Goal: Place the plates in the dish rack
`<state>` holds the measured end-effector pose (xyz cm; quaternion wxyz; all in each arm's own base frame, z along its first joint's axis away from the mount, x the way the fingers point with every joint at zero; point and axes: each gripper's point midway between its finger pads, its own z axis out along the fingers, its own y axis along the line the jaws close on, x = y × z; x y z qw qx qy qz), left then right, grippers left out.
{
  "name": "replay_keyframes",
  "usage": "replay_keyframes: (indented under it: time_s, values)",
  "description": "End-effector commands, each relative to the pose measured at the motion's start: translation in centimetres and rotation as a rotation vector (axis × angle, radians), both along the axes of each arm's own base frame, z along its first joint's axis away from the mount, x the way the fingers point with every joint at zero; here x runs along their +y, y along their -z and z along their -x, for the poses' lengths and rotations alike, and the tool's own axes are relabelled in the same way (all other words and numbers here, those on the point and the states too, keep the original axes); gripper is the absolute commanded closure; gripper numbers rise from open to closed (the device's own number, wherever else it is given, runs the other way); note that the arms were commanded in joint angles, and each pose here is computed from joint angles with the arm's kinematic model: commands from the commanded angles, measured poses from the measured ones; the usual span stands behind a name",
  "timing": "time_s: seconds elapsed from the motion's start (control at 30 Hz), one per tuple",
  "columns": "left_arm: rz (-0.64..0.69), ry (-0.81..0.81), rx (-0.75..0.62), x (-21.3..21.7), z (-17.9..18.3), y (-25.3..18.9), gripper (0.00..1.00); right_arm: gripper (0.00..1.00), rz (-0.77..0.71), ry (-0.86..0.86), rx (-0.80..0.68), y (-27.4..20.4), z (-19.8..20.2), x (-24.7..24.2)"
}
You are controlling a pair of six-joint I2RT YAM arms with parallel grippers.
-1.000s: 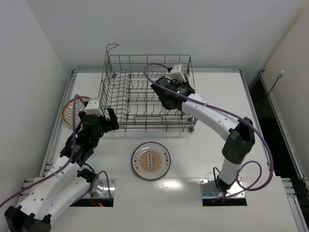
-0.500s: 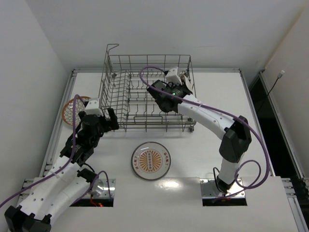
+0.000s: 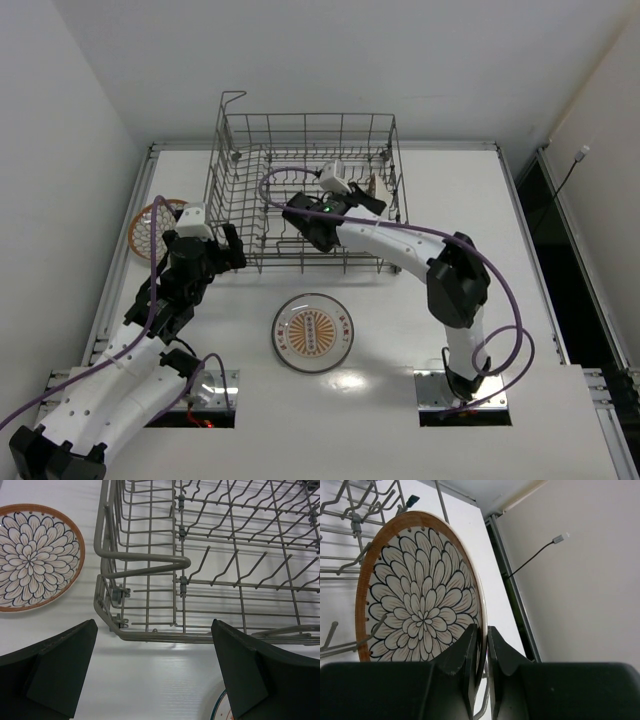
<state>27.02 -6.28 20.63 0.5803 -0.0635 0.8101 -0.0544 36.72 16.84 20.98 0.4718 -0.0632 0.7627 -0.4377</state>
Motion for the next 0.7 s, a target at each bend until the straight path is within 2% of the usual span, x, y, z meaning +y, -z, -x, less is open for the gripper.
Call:
replay_keyframes:
  time_s: [0.0,0.03,0.07,0.17,0.2,0.3,0.4,0.67]
  values:
    - [0.018,0.008,-0.066,-0.3,-0.2,-2.5,0.01,0.93,0.061,-0.002,0.002,-0.2,0.7,0.2]
    - [0.018,0.008,-0.066,-0.3,-0.2,-2.5,0.01,0.90,0.054,0.000,-0.004,-0.2,0.7,0.2]
    - [0.018,0.008,-0.066,-0.3,-0.2,-2.5,0.01,0.77,0.054,0.001,-0.004,-0.2,0.8,0.2]
    - [0.018,0.008,-0.066,-0.3,-0.2,-2.5,0.01,0.48,0.039,0.006,-0.015,-1.1,1.0,-0.1]
    - [0.018,0.008,-0.066,-0.3,-0.2,-2.5,0.01,0.30,0.036,0.008,-0.017,-1.0,1.0,-0.2]
    - [0.018,0.008,-0.066,-0.3,-0.2,-2.5,0.01,0.10,-0.002,0.018,-0.048,-2.7,1.3,-0.9]
    - [0.018,0.008,-0.066,-0.3,-0.2,-2.5,0.01,0.05,-0.066,0.027,-0.086,-4.7,1.4,-1.5]
    - [0.018,0.008,-0.066,-0.3,-0.2,-2.5,0.01,0.03,-0.330,-0.074,-0.090,-9.0,3.8,-1.5]
